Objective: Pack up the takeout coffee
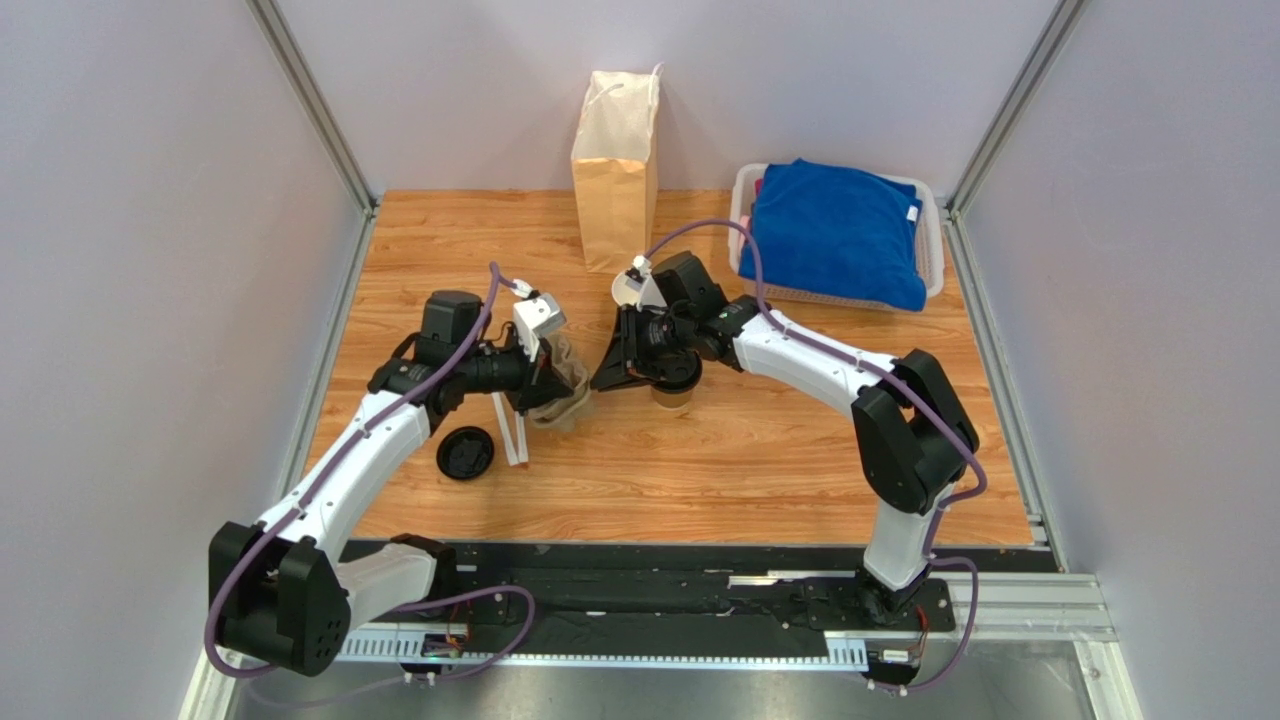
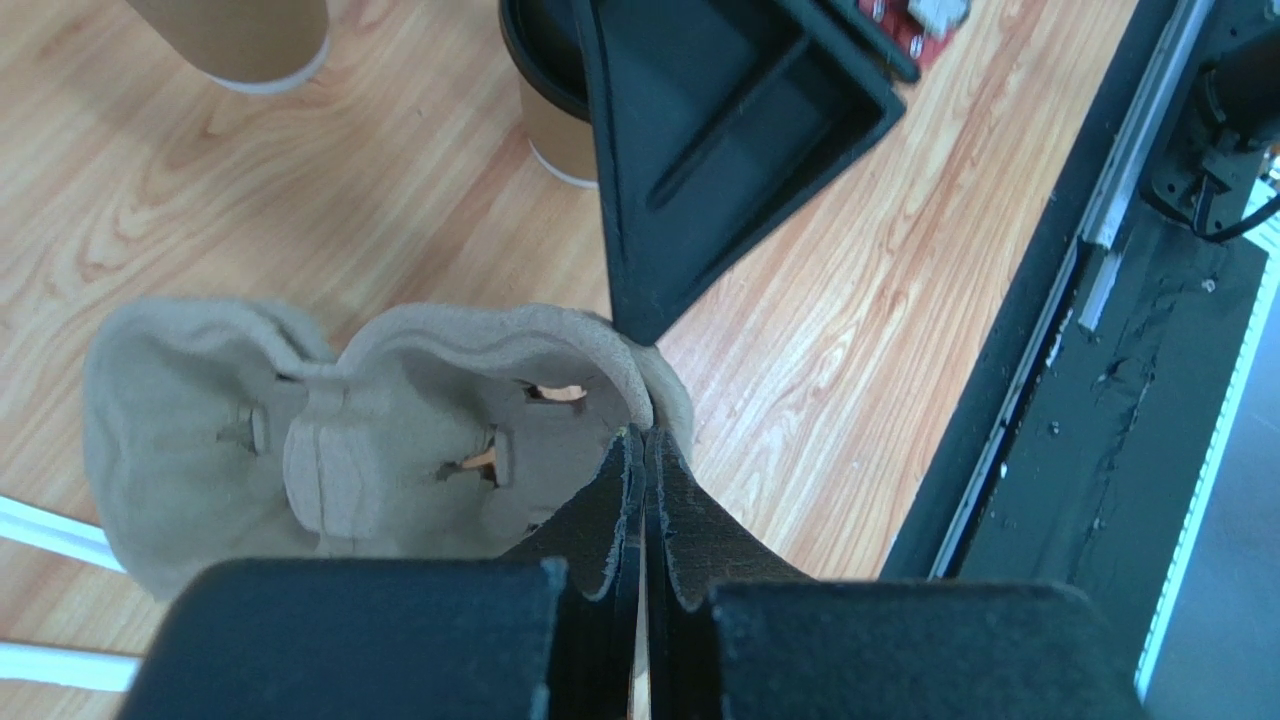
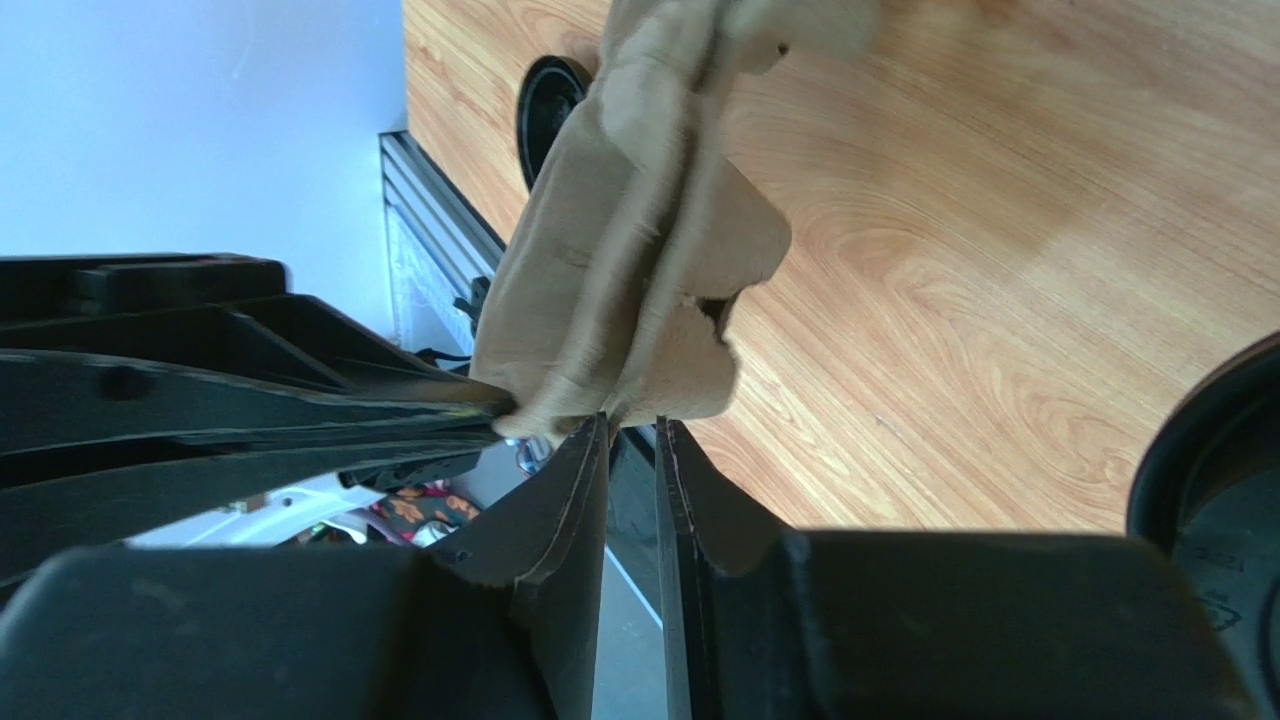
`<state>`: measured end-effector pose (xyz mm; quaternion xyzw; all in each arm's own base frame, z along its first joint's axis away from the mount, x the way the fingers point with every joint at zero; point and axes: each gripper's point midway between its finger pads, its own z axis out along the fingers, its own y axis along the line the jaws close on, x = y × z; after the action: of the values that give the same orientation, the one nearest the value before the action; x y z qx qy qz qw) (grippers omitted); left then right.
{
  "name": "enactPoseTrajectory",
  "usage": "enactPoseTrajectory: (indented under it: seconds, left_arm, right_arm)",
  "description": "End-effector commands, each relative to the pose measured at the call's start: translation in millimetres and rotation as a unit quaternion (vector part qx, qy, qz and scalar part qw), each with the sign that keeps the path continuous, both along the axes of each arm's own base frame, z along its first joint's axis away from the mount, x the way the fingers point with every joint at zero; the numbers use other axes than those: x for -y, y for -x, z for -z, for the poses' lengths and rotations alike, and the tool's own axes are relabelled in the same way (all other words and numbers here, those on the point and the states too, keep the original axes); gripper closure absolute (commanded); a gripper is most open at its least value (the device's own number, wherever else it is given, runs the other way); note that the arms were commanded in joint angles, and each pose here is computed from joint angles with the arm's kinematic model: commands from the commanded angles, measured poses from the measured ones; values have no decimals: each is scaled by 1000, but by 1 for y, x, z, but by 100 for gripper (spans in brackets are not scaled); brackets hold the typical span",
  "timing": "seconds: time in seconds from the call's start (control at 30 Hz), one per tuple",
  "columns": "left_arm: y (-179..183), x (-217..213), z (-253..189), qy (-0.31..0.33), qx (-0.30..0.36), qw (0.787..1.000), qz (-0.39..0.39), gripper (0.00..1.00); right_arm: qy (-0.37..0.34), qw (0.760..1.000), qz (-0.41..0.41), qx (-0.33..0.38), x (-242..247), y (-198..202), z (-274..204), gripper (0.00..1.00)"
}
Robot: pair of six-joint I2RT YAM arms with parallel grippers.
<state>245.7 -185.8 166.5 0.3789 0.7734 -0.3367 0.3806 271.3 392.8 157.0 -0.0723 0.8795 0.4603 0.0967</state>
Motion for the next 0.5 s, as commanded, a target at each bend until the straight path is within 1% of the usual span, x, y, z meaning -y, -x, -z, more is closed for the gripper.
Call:
enactPoseTrajectory:
  seconds: [0.0, 0.17, 0.33, 0.47]
  left_arm:
    - [-9, 7, -27, 38, 41, 998, 6, 100]
    - [-9, 9, -32, 47, 44, 998, 11, 100]
    - [-8, 8, -36, 40, 56, 997, 20, 100]
    - [-6, 5, -48, 29, 88, 995, 32, 100]
  right_arm:
    - [20, 1000, -7, 8, 2, 6, 13, 79]
    - [28, 999, -12, 11, 2, 9, 17, 79]
    - [32, 999, -17, 23, 4, 10, 15, 79]
    - [33, 999, -16, 30, 4, 9, 12, 79]
